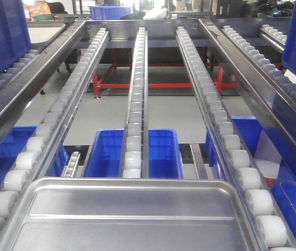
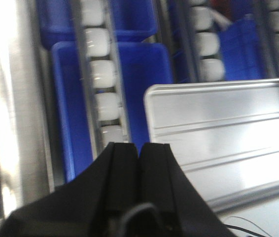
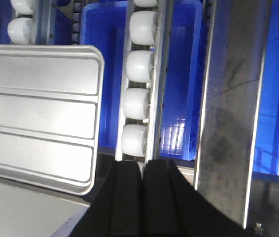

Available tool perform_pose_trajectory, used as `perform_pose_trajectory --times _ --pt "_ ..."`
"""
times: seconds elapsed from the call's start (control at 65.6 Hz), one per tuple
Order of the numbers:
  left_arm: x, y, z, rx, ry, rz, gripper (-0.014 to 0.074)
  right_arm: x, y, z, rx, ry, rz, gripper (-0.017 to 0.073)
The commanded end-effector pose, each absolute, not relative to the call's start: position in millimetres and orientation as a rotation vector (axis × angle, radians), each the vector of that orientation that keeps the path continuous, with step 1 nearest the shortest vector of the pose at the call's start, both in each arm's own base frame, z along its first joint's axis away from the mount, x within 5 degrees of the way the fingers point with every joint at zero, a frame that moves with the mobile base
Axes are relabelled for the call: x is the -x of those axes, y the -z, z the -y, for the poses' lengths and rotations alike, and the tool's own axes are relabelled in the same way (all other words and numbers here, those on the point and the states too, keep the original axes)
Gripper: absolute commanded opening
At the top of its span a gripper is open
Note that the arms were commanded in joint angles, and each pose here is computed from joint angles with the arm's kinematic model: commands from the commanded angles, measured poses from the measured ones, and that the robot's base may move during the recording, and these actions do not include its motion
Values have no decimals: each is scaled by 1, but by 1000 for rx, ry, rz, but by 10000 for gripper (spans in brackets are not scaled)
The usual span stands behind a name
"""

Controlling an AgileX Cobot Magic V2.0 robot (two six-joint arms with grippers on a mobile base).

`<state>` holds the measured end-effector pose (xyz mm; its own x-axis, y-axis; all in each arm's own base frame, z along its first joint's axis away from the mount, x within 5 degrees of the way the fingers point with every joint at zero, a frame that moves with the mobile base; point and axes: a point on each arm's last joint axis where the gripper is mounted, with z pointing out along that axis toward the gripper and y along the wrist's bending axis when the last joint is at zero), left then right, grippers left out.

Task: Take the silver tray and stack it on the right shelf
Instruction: 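Position both open grippers around the tray's opposite side rims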

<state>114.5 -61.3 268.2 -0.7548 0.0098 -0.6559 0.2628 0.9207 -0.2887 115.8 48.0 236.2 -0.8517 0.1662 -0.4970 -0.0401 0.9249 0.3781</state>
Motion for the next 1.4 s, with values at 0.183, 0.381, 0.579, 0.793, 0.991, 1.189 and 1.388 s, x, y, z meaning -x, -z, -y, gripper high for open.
perform_pose_trajectory --times 0.183,0.381,0.579,0.793,0.991,1.189,1.388 --pt "-149 -282 66 -90 339 -2439 -91 -144 -258 -50 -224 -501 -2460 78" --pt "-157 -271 91 -101 347 -2530 -91 -166 -260 -59 -228 -506 -2489 78" --pt "-151 -257 114 -58 221 -2591 -91 -182 -257 -83 -198 -484 -2529 78" --pt "-135 -246 137 -83 213 -2661 -91 -180 -246 -112 -136 -332 -2598 78" --pt "-137 -237 152 -107 166 -2714 -91 -166 -238 -139 -63 -380 -2671 78" --pt "-153 -239 173 -117 144 -2722 -91 -168 -228 -149 -61 -396 -2703 78" --pt "-160 -227 185 -124 118 -2756 -91 -172 -220 -153 -56 -385 -2717 82"
